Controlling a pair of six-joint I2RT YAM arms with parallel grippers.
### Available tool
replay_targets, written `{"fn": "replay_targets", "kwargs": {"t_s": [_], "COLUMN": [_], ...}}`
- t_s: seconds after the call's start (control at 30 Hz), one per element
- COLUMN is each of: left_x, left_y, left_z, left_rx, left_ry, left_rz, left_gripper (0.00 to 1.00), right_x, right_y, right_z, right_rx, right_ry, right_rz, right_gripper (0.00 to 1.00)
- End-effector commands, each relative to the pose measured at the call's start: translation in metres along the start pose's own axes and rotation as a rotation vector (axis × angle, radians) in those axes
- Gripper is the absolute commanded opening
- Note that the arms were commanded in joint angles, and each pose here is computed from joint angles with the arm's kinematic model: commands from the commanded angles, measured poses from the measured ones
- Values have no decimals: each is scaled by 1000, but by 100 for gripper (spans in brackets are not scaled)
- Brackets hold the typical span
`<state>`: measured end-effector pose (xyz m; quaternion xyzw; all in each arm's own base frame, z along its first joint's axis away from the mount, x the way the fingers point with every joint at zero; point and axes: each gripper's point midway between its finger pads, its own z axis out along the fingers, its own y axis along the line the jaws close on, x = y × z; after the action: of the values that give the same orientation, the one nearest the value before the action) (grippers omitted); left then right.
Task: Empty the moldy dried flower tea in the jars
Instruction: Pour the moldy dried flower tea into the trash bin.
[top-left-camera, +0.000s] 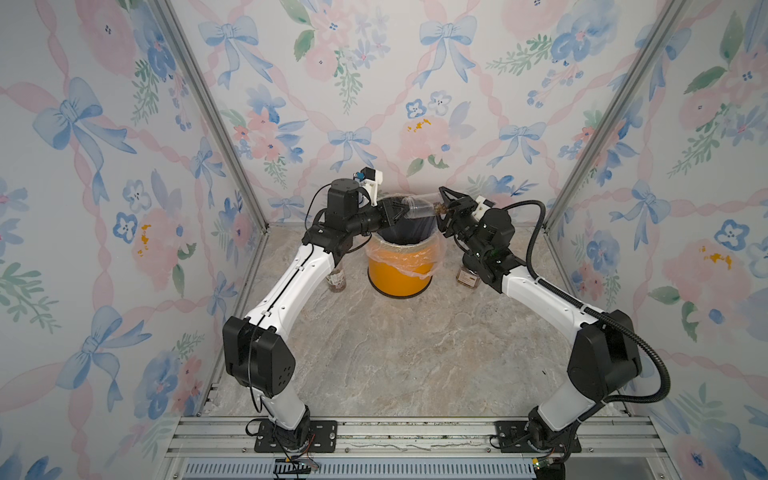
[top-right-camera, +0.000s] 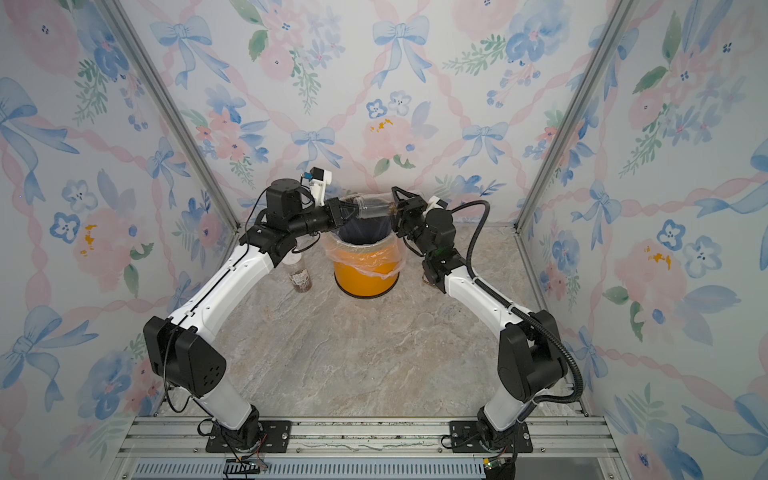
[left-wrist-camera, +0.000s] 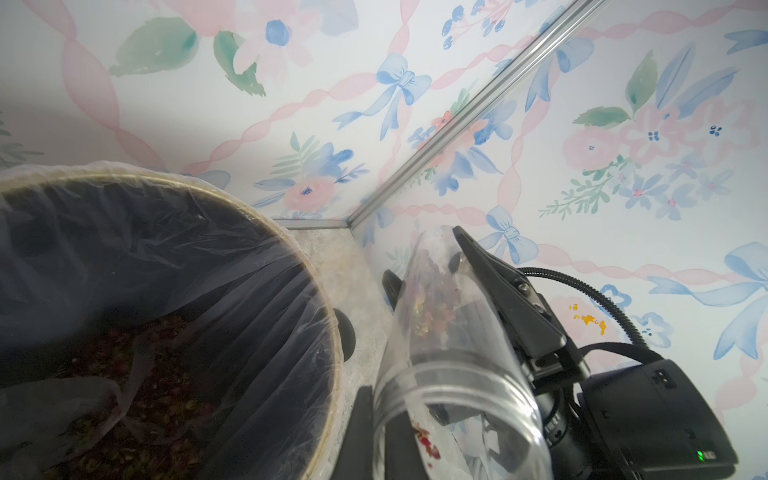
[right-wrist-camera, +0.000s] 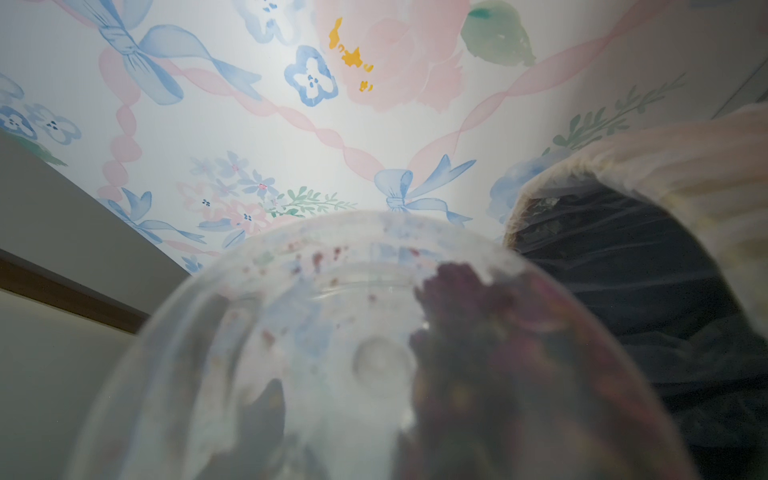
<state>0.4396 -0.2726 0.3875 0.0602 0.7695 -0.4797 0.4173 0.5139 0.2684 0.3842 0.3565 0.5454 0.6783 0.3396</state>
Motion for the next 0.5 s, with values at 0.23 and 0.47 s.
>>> {"fn": "replay_targets", "kwargs": {"t_s": [0.23, 0.47], "left_x": [3, -17], "left_y": [11, 33], "left_z": [5, -22], "left_rx": [-24, -109], "left_ry": [-5, -86], "left_rz": [-12, 11], "left_gripper": [31, 53], "right_x": [-8, -21], "right_y": [-5, -4], "right_z": [2, 0], "right_rx": [-47, -46], "right_ry": [-64, -113], "right_rz": [19, -11], "right_gripper": [45, 45]}}
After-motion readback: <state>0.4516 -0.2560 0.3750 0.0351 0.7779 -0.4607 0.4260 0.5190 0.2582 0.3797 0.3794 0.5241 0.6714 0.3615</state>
